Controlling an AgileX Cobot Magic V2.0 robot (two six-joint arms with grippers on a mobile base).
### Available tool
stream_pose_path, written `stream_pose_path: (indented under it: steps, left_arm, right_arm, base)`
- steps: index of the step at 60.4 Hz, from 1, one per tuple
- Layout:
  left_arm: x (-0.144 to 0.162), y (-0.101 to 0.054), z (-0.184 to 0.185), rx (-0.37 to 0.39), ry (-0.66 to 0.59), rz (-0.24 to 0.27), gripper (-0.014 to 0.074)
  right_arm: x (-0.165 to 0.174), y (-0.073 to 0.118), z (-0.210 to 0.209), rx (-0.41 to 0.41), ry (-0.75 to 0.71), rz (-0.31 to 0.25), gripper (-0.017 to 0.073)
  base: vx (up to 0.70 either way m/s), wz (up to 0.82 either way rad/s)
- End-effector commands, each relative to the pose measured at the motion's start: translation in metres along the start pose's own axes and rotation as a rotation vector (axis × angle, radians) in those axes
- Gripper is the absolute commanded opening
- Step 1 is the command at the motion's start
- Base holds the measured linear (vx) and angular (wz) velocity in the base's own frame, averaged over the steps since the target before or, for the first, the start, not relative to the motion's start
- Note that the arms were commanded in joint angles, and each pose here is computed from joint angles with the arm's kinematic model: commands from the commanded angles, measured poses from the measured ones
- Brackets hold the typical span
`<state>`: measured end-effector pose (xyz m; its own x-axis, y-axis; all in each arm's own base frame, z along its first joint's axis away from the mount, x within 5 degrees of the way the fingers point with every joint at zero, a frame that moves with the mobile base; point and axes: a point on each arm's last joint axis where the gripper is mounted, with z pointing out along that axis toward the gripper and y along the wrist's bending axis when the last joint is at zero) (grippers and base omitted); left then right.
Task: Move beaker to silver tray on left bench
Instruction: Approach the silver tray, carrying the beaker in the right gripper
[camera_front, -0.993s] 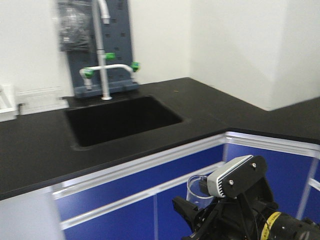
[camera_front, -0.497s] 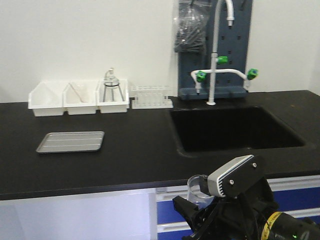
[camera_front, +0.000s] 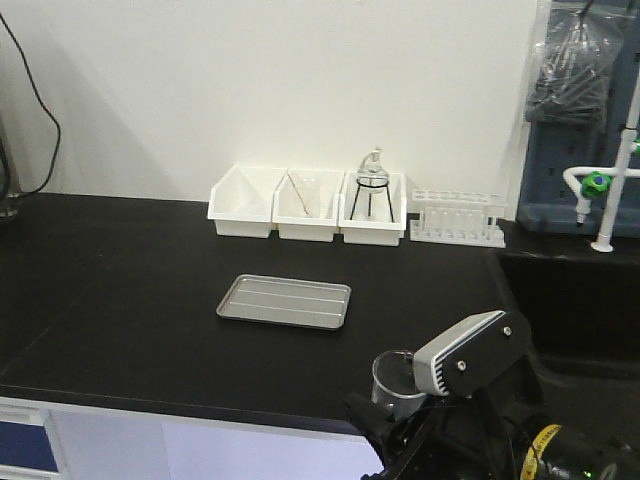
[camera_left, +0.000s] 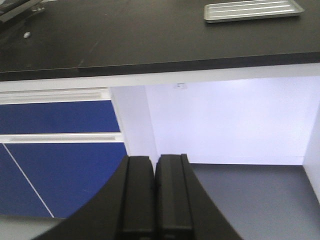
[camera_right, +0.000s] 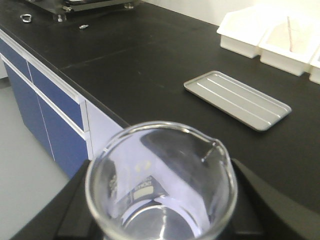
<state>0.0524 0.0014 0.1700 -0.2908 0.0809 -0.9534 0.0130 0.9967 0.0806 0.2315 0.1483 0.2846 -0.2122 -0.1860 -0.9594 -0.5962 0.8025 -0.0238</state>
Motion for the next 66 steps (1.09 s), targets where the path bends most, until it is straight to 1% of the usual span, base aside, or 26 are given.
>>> stream_pose_path:
  steps: [1, 29, 66]
  left_arm:
    - [-0.0013, -0.0007, 0.0016, 0.005, -0.069, -0.003, 0.0001]
    - [-0.0013, -0.0007, 0.0016, 0.005, -0.069, -0.003, 0.0001]
    - [-0.0013, -0.0007, 0.0016, 0.005, -0.069, -0.003, 0.0001]
  right_arm:
    - [-0.0225, 0.002, -0.007, -0.024, -0.128, -0.002, -0.0011]
    - [-0.0225, 0.002, -0.007, -0.024, -0.128, -0.002, -0.0011]
    - [-0.0225, 0.002, -0.007, -0.024, -0.128, -0.002, -0.0011]
  base:
    - [0.28, 0.28]
    - [0.32, 0.14]
    - [0.29, -0.03]
